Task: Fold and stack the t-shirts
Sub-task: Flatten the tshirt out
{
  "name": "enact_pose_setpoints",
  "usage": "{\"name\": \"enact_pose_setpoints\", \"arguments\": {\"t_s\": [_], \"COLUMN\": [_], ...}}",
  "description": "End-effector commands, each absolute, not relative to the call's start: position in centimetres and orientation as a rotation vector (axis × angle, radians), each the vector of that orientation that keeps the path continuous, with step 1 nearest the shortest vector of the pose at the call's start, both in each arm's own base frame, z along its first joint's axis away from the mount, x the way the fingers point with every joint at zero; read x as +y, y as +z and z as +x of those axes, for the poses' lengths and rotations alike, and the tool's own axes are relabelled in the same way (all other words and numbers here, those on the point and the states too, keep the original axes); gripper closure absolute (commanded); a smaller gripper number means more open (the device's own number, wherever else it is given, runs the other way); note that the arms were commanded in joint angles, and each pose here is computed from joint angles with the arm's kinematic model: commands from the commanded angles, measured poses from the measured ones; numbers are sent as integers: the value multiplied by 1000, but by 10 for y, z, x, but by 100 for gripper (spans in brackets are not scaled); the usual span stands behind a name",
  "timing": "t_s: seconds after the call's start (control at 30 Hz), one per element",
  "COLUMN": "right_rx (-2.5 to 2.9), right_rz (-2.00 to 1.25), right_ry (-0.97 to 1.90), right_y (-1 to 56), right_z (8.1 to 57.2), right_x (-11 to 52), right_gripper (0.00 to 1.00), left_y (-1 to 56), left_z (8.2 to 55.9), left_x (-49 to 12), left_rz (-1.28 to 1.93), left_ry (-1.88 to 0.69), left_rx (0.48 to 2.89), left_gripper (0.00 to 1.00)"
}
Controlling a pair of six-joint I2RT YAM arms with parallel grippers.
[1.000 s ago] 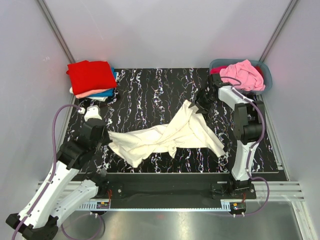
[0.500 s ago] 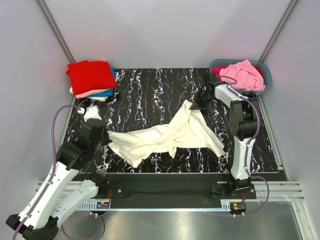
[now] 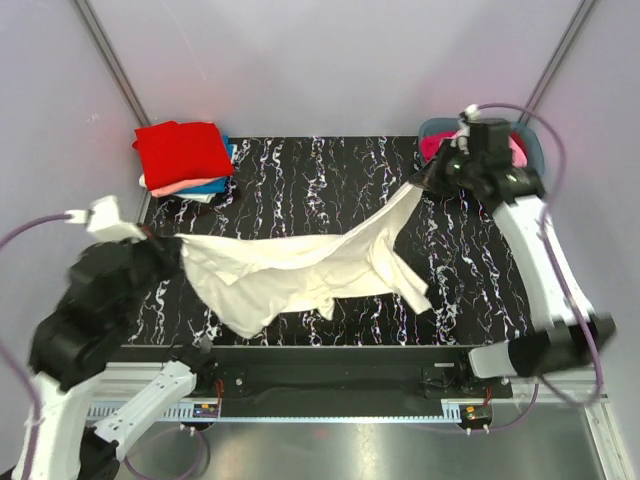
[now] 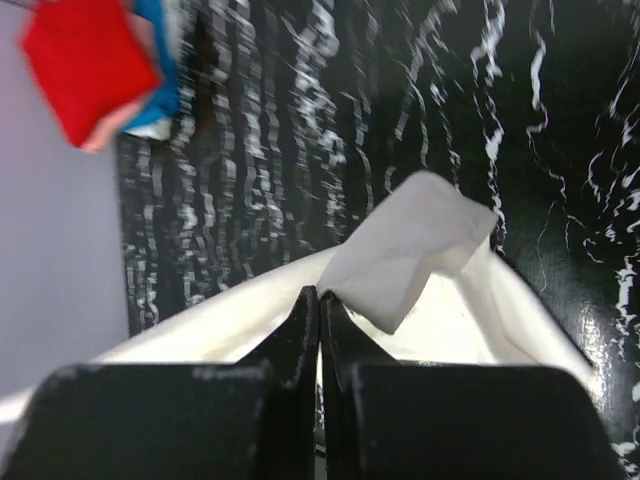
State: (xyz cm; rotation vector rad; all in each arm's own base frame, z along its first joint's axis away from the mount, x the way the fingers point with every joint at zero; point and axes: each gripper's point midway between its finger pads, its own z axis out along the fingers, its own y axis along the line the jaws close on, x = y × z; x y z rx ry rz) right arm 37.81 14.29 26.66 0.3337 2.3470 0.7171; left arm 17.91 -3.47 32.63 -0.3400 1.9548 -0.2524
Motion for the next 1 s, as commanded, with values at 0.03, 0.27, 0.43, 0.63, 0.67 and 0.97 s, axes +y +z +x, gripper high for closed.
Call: {"name": "enact_pose_setpoints", "arguments": {"t_s": [0.03, 0.27, 0.43, 0.63, 0.67, 0.97], "right_rx": [2104, 1633, 1528, 1267, 1222, 1291], "right_rz": [228, 109, 106, 114, 137, 293], "right_ry": [678, 707, 651, 623, 598, 465], "right_y": [365, 450, 447, 507, 522, 530], "right_z": [300, 160, 113, 59, 51, 128], "right_x": [119, 87, 67, 43, 34, 18], "right_gripper": [100, 100, 100, 100, 100, 100], "left_y": [419, 503, 541, 572, 578, 595], "left_z": [144, 72, 17, -15, -19, 58], "left_x": [-27, -34, -12, -15, -14, -36], "left_rz": [-268, -23, 19, 138, 143, 145], "left_ry": [-414, -640, -670, -670, -657, -543], "left_rx": [1695, 1345, 1093, 1033, 1016, 1125], "left_gripper": [100, 100, 100, 100, 100, 100]}}
